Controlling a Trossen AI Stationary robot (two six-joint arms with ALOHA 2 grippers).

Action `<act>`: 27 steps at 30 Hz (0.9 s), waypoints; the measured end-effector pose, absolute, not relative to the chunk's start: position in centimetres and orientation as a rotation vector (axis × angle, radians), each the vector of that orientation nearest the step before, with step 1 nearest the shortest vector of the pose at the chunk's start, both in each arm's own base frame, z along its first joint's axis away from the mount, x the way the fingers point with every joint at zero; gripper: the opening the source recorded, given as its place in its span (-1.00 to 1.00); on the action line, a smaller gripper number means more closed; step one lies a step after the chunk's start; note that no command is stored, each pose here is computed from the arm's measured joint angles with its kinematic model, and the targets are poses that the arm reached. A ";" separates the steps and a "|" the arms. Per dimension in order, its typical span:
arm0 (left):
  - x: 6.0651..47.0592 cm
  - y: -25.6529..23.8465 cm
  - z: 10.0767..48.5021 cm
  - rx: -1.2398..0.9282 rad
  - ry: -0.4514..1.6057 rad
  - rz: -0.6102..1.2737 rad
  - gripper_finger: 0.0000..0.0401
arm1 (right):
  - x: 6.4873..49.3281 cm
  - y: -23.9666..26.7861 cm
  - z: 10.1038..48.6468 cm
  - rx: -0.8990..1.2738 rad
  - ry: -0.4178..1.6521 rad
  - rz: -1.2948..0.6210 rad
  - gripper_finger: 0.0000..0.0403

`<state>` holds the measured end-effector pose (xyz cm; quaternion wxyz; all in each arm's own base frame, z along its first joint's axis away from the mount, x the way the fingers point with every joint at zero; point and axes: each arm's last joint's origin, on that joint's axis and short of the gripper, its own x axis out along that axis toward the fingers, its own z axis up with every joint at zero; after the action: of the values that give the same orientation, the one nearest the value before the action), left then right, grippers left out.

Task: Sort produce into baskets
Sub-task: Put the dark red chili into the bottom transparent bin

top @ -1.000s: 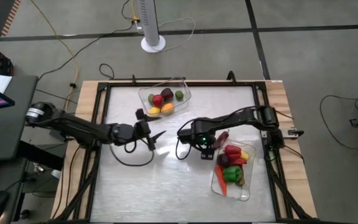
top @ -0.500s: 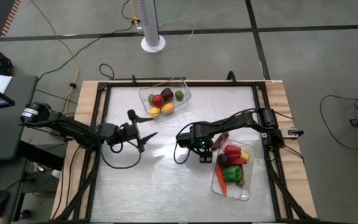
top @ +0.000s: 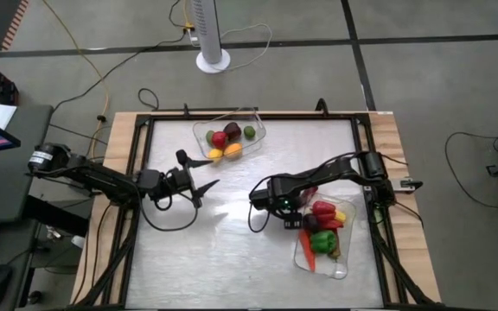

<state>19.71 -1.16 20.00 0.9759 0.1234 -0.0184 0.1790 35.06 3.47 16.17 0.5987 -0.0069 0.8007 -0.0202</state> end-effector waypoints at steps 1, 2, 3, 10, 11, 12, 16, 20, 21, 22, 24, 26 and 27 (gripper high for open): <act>19.7 -1.2 20.0 0.245 -0.038 0.361 0.41 | 34.9 3.5 16.0 -0.016 1.865 -0.050 0.50; 19.7 -1.2 20.0 0.242 -0.038 0.362 0.41 | 34.8 3.5 15.9 -0.015 1.871 -0.051 0.50; 19.7 -1.2 20.0 0.241 -0.038 0.362 0.41 | 34.7 3.5 15.7 -0.021 1.874 -0.052 0.50; 19.7 -1.2 20.0 0.237 -0.038 0.360 0.41 | 34.3 3.4 15.1 -0.091 1.886 -0.099 0.50; 19.7 -1.2 20.0 0.238 -0.039 0.361 0.41 | 34.3 3.4 15.1 -0.097 1.886 -0.098 0.50; 19.7 -1.2 20.0 0.238 -0.039 0.361 0.41 | 34.3 3.3 15.1 -0.101 1.886 -0.095 0.49; 19.7 -1.2 20.0 0.238 -0.038 0.362 0.41 | 34.3 3.3 15.1 -0.134 1.882 -0.096 0.42; 19.7 -1.2 20.0 0.238 -0.037 0.363 0.41 | 34.2 3.2 15.2 -0.191 1.882 -0.126 0.38; 19.7 -1.2 20.0 0.238 -0.037 0.363 0.41 | 34.2 3.2 15.2 -0.213 1.885 -0.123 0.37; 19.7 -1.2 20.0 0.238 -0.037 0.363 0.41 | 34.2 3.2 15.2 -0.235 1.885 -0.121 0.37; 19.7 -1.2 20.0 0.239 -0.036 0.365 0.41 | 34.2 3.2 15.2 -0.279 1.879 -0.112 0.37; 19.7 -1.2 20.0 0.239 -0.036 0.365 0.41 | 34.3 3.0 15.2 -0.321 1.870 -0.134 0.37; 19.7 -1.2 20.0 0.239 -0.036 0.365 0.41 | 34.3 2.7 15.2 -0.341 1.865 -0.154 0.37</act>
<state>19.71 -1.15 19.98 0.9761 0.1186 -0.0180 0.1813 34.34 2.68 15.23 0.5808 -0.1461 0.7981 -0.0657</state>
